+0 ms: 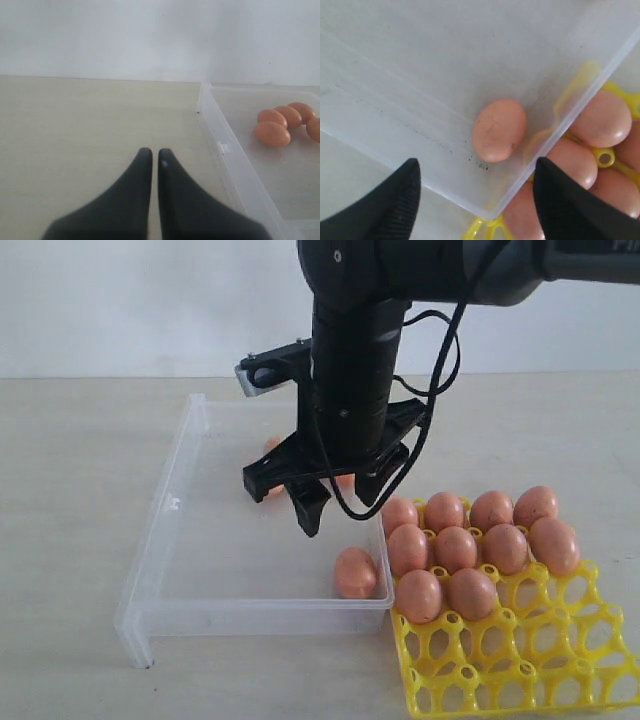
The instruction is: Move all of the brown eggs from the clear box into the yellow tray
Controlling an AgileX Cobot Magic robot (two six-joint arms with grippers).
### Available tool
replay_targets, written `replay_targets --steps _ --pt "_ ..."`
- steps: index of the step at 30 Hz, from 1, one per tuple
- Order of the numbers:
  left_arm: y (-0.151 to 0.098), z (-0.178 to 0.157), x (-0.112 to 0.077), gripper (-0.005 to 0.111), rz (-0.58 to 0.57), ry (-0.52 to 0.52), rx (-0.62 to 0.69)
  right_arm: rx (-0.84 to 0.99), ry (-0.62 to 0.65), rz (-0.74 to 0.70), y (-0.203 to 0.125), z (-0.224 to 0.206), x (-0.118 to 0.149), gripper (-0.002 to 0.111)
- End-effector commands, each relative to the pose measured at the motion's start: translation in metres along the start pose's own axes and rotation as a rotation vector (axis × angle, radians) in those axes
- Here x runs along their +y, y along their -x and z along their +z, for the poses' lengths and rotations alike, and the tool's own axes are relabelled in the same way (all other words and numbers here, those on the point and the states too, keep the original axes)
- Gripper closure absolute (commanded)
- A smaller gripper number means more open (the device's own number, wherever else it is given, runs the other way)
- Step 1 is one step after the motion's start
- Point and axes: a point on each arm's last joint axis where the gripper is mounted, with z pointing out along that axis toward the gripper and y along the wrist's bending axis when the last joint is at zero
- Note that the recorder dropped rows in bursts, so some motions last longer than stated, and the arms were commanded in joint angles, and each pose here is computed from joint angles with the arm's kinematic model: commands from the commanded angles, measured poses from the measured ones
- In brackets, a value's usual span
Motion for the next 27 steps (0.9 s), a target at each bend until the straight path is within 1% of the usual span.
replay_targets --steps 1,7,21,24,26,27 --pt "0.0 0.0 0.0 0.103 -0.001 0.002 -0.008 0.012 0.008 0.028 0.006 0.018 -0.001 0.051" --pt "0.0 0.0 0.0 0.103 -0.001 0.002 -0.008 0.093 0.0 0.048 0.006 0.041 -0.001 0.051" --pt "0.0 0.0 0.0 0.103 -0.001 0.002 -0.008 0.178 -0.048 0.088 0.01 0.092 -0.006 0.051" --pt "0.0 0.0 0.0 0.103 -0.001 0.002 -0.008 0.192 -0.053 0.116 0.01 0.101 -0.006 0.052" --pt "0.0 0.0 0.0 0.103 -0.001 0.002 -0.008 0.211 -0.056 0.12 0.008 0.101 -0.006 0.061" --pt "0.0 0.0 0.0 0.103 -0.001 0.002 -0.008 0.222 -0.058 0.12 0.007 0.101 -0.007 0.069"
